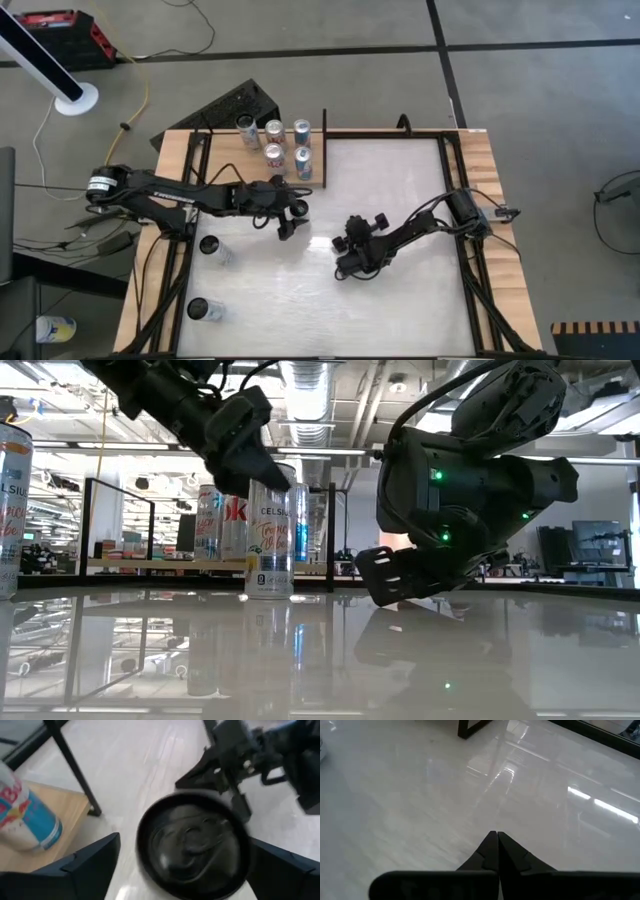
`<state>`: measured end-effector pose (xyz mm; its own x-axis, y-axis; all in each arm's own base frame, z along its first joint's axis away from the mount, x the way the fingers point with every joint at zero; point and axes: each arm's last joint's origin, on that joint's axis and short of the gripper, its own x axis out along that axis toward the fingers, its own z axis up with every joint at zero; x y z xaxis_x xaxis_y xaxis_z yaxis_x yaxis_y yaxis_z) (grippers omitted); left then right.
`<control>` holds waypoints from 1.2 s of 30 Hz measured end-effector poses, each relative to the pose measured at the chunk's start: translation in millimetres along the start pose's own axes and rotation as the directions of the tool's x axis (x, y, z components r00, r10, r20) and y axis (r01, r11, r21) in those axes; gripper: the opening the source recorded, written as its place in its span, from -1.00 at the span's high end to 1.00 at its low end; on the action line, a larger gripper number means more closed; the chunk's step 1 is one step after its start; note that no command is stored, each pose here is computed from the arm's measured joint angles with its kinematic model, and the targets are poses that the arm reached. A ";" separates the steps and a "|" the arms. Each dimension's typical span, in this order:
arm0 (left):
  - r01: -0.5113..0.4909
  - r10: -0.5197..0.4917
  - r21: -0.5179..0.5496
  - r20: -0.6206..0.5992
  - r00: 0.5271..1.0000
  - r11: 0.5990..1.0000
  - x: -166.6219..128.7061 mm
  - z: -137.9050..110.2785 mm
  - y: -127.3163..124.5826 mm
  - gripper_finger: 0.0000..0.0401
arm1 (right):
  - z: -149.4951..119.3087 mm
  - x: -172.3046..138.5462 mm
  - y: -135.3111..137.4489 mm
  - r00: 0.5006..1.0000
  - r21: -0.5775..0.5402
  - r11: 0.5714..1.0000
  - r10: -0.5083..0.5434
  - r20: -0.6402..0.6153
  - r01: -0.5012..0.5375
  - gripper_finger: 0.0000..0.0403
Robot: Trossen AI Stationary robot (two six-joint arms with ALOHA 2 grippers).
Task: Place canned beverage on shelf
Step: Put the top right white soda can on the shelf
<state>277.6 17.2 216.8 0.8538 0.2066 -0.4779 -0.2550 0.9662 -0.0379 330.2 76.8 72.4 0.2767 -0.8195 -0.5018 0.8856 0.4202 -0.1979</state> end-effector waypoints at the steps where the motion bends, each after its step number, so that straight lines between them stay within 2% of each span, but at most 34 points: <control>1: 0.003 -0.003 -0.001 0.008 1.000 1.000 -1.2 1.1 -0.5 -0.80 | -0.1 0.1 0.0 1.000 0.000 1.000 0.000 0.000 0.000 0.91; 4: 0.005 -0.005 0.012 0.013 1.000 1.000 -6.3 3.3 -0.6 -0.61 | -0.1 0.1 0.1 1.000 0.004 1.000 0.001 0.000 -0.001 0.89; 9: -0.003 0.003 0.008 -0.002 1.000 1.000 -13.7 5.3 7.3 -0.18 | 0.1 -1.6 -1.2 1.000 -0.012 1.000 -0.002 -0.009 0.002 0.88; 13: 0.042 -0.042 -0.003 -0.041 0.998 0.999 -26.5 6.4 16.0 -0.17 | 9.4 -13.4 -15.8 0.995 -0.106 0.994 -0.025 -0.101 0.014 0.92; 16: 0.089 -0.089 -0.007 -0.036 0.995 0.996 -49.6 10.7 20.1 -0.17 | 19.1 -26.2 -40.3 0.989 -0.146 0.989 -0.038 -0.143 0.017 0.92; 19: 0.089 -0.090 0.018 0.031 0.995 0.996 -79.2 19.5 24.8 -0.17 | 19.4 -31.8 -74.2 0.987 -0.093 0.996 -0.001 -0.163 -0.014 0.92; 22: 0.036 -0.038 0.026 0.052 0.998 0.999 -97.6 17.0 29.4 -0.17 | 12.0 -33.7 -101.2 0.982 0.028 0.990 0.144 -0.123 -0.142 0.92; 25: -0.010 0.009 0.032 0.054 0.998 0.999 -104.6 10.5 31.7 -0.17 | 5.5 -33.1 -116.6 0.936 0.087 0.934 0.350 -0.034 -0.346 0.92; 27: -0.023 0.022 0.042 0.045 0.999 0.999 -105.8 8.1 32.5 -0.17 | 8.1 -33.5 -120.1 0.865 0.068 0.862 0.500 0.036 -0.502 0.91; 29: -0.030 0.029 0.045 0.016 0.999 0.999 -105.3 5.2 32.9 -0.17 | 9.4 -32.8 -125.7 0.795 0.025 0.796 0.602 0.078 -0.605 0.91; 30: -0.031 0.030 0.045 0.011 0.999 0.998 -104.9 4.7 33.0 -0.17 | 10.2 -32.0 -127.7 0.766 0.012 0.768 0.637 0.086 -0.640 0.91; 32: -0.027 0.025 0.052 0.029 0.999 0.998 -104.6 6.3 33.1 -0.17 | 9.0 -29.9 -133.5 0.742 -0.006 0.744 0.666 0.075 -0.668 0.90; 36: -0.017 0.014 0.086 0.038 0.999 0.996 -103.2 7.6 32.6 -0.17 | 5.0 -25.8 -140.6 0.739 -0.013 0.740 0.672 0.044 -0.672 0.87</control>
<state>184.7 28.6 271.5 0.8668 0.2260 -0.4445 -0.2300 0.9721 0.0458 200.4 36.9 117.4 0.8162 -0.3408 -0.4665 0.4649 0.8669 0.1801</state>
